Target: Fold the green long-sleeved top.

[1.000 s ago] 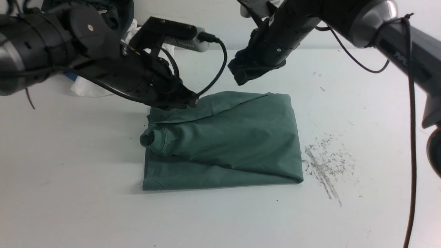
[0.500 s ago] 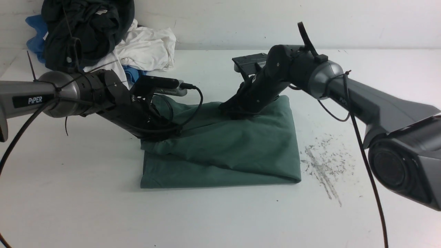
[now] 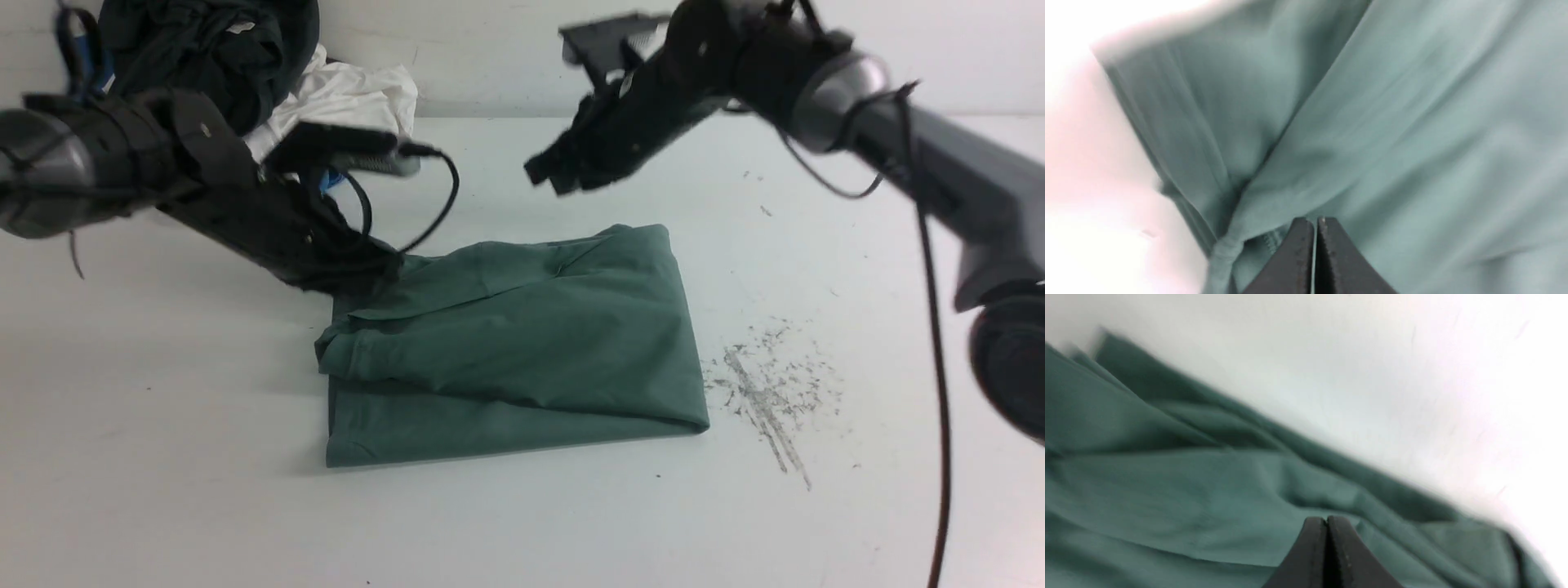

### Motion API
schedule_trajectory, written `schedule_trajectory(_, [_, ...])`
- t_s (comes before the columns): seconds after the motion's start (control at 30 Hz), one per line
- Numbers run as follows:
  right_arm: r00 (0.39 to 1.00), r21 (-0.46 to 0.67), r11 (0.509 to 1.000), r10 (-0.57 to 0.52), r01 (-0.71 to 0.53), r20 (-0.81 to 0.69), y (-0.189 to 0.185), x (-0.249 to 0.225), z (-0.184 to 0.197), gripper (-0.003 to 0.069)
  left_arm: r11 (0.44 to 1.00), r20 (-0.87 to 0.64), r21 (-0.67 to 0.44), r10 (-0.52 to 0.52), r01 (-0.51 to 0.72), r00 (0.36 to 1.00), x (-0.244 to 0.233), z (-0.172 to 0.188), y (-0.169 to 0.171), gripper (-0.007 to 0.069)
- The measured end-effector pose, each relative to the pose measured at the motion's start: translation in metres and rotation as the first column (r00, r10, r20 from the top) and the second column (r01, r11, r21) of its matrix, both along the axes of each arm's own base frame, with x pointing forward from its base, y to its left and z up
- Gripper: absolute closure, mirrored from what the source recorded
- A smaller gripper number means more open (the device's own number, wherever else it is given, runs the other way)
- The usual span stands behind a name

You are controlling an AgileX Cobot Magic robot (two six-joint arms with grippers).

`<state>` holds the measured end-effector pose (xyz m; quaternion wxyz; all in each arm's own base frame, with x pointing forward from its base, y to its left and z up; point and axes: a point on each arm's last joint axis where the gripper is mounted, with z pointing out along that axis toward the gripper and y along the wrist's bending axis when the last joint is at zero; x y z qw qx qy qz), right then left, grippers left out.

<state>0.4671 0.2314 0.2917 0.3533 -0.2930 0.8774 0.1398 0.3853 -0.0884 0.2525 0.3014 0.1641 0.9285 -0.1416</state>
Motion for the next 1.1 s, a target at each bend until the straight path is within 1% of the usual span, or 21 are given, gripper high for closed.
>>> schedule_trajectory(0.07, [0.997,0.018,1.0,0.01,-0.011,0.073,-0.01,-0.017,0.044,0.0673,1.0,0.097,0.01,-0.024,0.023,0.995,-0.022,0.046,0.004,0.0629])
schedule_trajectory(0.2, [0.988,0.042,0.999,0.004,-0.01,0.153,-0.035,-0.049,0.113,0.0673,0.998,0.193,0.045,-0.061,0.053,0.979,-0.068,0.107,0.013,0.0629])
schedule_trajectory(0.27, [0.988,0.036,0.999,0.004,-0.01,0.154,-0.049,-0.066,0.136,0.0673,0.996,0.22,0.077,-0.065,0.049,0.973,-0.093,0.13,0.019,0.0629])
schedule_trajectory(0.3, [0.988,0.035,0.999,0.004,-0.01,0.155,-0.052,-0.07,0.141,0.0673,0.995,0.226,0.083,-0.064,0.046,0.972,-0.099,0.134,0.021,0.0629])
schedule_trajectory(0.33, [0.987,0.029,1.0,0.003,-0.007,0.16,-0.062,-0.085,0.158,0.0673,0.994,0.258,0.104,-0.054,0.028,0.965,-0.122,0.15,0.027,0.0629])
schedule_trajectory(0.43, [0.974,0.046,0.999,0.0,-0.01,0.226,-0.081,-0.124,0.2,0.0673,0.99,0.307,0.138,-0.005,-0.039,0.952,-0.169,0.164,0.041,0.0629])
schedule_trajectory(0.53, [0.96,0.068,0.998,-0.005,-0.015,0.282,-0.094,-0.159,0.226,0.0673,0.984,0.325,0.151,0.041,-0.095,0.945,-0.208,0.156,0.053,0.0629])
schedule_trajectory(0.57, [0.959,0.069,0.998,-0.005,-0.015,0.284,-0.095,-0.162,0.228,0.0673,0.984,0.334,0.149,0.042,-0.097,0.942,-0.211,0.158,0.053,0.0629])
schedule_trajectory(0.6, [0.954,0.082,0.996,-0.003,-0.022,0.3,-0.1,-0.177,0.237,0.0673,0.982,0.34,0.151,0.059,-0.116,0.939,-0.228,0.151,0.057,0.0629])
schedule_trajectory(0.7, [0.953,0.098,0.995,0.002,-0.033,0.304,-0.112,-0.213,0.245,0.0673,0.981,0.331,0.148,0.074,-0.129,0.941,-0.258,0.128,0.063,0.0629])
schedule_trajectory(0.73, [0.952,0.111,0.993,0.001,-0.037,0.305,-0.118,-0.231,0.244,0.0673,0.981,0.341,0.141,0.078,-0.133,0.937,-0.273,0.119,0.065,0.0629])
schedule_trajectory(0.77, [0.947,0.121,0.992,-0.004,-0.037,0.32,-0.121,-0.237,0.246,0.0673,0.981,0.341,0.14,0.079,-0.134,0.937,-0.274,0.118,0.066,0.0629])
schedule_trajectory(0.8, [0.95,0.126,0.991,-0.006,-0.036,0.313,-0.122,-0.242,0.242,0.0673,0.981,0.344,0.139,0.079,-0.134,0.936,-0.281,0.112,0.067,0.0629])
schedule_trajectory(0.83, [0.946,0.133,0.991,-0.018,-0.027,0.324,-0.127,-0.254,0.242,0.0673,0.981,0.348,0.139,0.079,-0.135,0.934,-0.288,0.107,0.068,0.0629])
schedule_trajectory(0.9, [0.933,0.169,0.985,-0.042,-0.02,0.357,-0.135,-0.274,0.229,0.0673,0.981,0.359,0.131,0.085,-0.14,0.93,-0.304,0.091,0.071,0.0629])
schedule_trajectory(1.0, [0.893,0.215,0.977,-0.092,-0.006,0.44,-0.148,-0.302,0.208,0.0673,0.983,0.399,0.113,0.09,-0.146,0.912,-0.324,0.071,0.074,0.0629])
schedule_trajectory(1.03, [0.889,0.216,0.976,-0.101,0.002,0.447,-0.15,-0.306,0.205,0.0673,0.983,0.402,0.11,0.091,-0.146,0.911,-0.325,0.07,0.074,0.0629])
schedule_trajectory(1.07, [0.852,0.251,0.968,-0.125,-0.007,0.509,-0.159,-0.325,0.195,0.0673,0.984,0.423,0.095,0.094,-0.147,0.901,-0.333,0.06,0.075,0.0629])
schedule_trajectory(1.1, [0.858,0.247,0.969,-0.123,-0.004,0.498,-0.158,-0.324,0.191,0.0673,0.985,0.426,0.093,0.094,-0.147,0.9,-0.335,0.058,0.075,0.0629])
